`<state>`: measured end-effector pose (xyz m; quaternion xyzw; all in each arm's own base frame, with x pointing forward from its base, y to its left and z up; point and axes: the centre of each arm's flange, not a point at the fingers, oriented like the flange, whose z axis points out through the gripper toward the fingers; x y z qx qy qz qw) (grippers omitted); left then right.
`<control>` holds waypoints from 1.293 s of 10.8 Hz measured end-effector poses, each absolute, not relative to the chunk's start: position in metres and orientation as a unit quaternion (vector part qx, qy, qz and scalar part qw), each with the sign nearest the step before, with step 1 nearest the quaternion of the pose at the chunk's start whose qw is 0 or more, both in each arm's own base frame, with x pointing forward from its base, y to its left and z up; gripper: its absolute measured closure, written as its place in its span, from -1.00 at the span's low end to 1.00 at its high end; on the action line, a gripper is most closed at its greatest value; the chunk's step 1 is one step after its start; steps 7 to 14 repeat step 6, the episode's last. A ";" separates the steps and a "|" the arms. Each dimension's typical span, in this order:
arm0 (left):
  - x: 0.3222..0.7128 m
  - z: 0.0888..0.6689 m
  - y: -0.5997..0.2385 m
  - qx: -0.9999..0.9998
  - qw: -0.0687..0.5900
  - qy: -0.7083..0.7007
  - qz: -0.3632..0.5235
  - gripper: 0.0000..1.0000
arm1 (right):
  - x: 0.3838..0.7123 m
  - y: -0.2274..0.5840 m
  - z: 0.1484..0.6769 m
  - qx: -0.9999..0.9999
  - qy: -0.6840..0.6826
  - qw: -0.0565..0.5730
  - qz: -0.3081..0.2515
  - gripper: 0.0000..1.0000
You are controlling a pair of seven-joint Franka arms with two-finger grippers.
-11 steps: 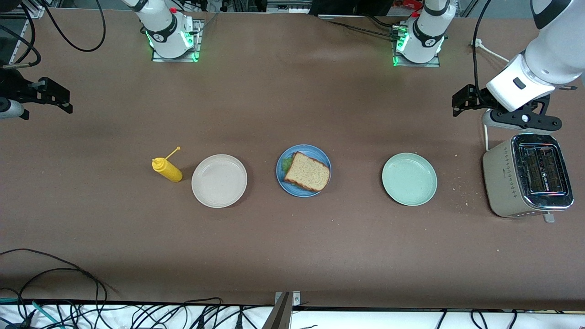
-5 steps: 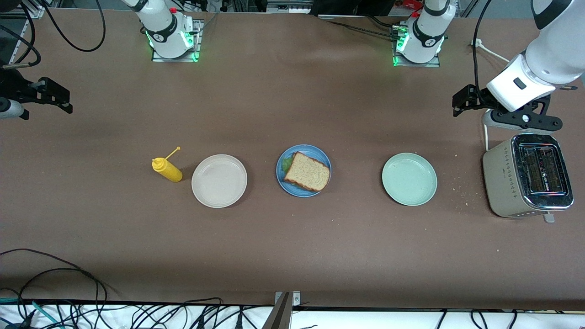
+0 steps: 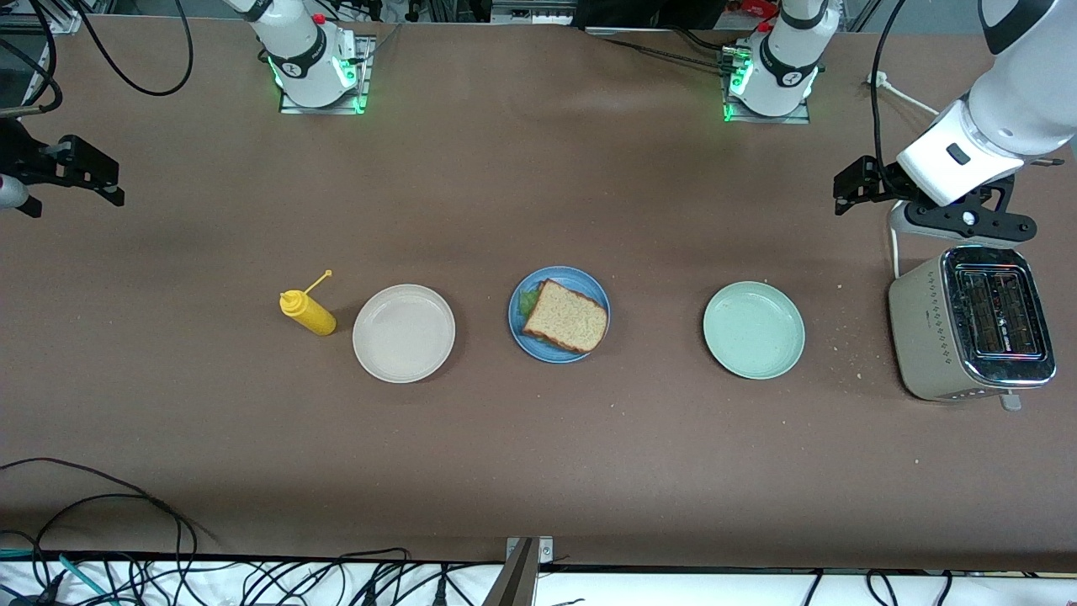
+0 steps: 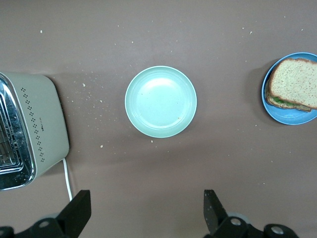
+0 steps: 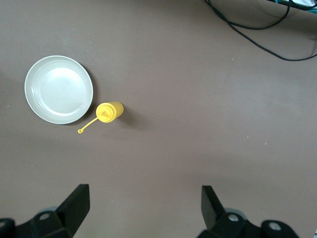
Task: Make sandwich in blue plate with both arms
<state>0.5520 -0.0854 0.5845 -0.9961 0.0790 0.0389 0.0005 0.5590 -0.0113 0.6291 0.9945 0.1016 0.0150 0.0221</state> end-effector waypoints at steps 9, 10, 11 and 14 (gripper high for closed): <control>0.552 0.584 -0.085 -0.996 0.000 0.079 0.040 -1.00 | 0.559 -0.011 0.634 0.994 0.101 0.023 0.019 -1.00; 0.552 0.584 -0.085 -0.996 0.000 0.079 0.040 -1.00 | 0.559 -0.011 0.634 0.994 0.101 0.023 0.019 -1.00; 0.552 0.584 -0.085 -0.996 0.000 0.079 0.040 -1.00 | 0.559 -0.011 0.634 0.994 0.101 0.023 0.019 -1.00; 0.552 0.584 -0.085 -0.996 0.000 0.079 0.040 -1.00 | 0.559 -0.011 0.634 0.994 0.101 0.023 0.019 -1.00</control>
